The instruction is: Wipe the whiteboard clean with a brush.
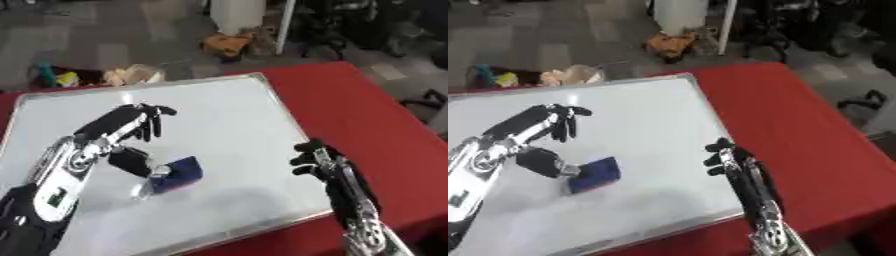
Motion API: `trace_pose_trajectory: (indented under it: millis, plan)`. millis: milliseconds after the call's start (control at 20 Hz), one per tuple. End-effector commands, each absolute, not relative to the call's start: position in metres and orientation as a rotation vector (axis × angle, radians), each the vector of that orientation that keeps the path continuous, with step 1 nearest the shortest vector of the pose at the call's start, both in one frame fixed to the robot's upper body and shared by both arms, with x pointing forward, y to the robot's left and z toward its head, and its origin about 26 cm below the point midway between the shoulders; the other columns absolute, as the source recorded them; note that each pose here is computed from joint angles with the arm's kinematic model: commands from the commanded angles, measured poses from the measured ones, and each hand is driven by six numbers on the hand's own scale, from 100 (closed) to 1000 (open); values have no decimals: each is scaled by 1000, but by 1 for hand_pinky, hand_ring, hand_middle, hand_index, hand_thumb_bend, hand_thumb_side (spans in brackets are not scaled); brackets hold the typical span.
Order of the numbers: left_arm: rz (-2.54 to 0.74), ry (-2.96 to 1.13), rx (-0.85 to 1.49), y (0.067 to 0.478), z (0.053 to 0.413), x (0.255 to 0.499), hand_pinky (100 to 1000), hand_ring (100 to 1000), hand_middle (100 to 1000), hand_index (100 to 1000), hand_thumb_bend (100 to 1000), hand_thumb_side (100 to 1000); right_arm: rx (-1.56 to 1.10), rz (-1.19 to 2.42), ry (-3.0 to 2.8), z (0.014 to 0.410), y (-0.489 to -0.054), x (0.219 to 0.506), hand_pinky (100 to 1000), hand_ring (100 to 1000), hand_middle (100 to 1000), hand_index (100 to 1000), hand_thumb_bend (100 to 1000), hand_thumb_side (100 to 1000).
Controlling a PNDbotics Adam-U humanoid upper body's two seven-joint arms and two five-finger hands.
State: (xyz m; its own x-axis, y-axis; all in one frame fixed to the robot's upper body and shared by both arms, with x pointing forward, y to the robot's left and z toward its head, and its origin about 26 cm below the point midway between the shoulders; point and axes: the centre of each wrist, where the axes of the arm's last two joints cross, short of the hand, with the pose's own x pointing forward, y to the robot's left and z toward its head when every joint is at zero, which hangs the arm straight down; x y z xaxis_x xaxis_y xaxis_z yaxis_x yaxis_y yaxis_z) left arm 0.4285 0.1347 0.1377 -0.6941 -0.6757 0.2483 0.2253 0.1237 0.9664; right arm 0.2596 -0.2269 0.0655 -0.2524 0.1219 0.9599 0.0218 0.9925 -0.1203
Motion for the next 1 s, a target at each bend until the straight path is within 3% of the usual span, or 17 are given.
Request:
trace_pose_trajectory:
  millis: [50,1000]
  plan:
    - [-1687,-1730,469,128,142,433,474,461,488,906,790,497,-102,105,-1848,71,-227,260,597,633,481,680,100,850]
    - [-1760,-1659,446,121,113,436,444,438,460,886,692,401,-96,106,-1841,68,-226,259,597,633,481,680,100,851]
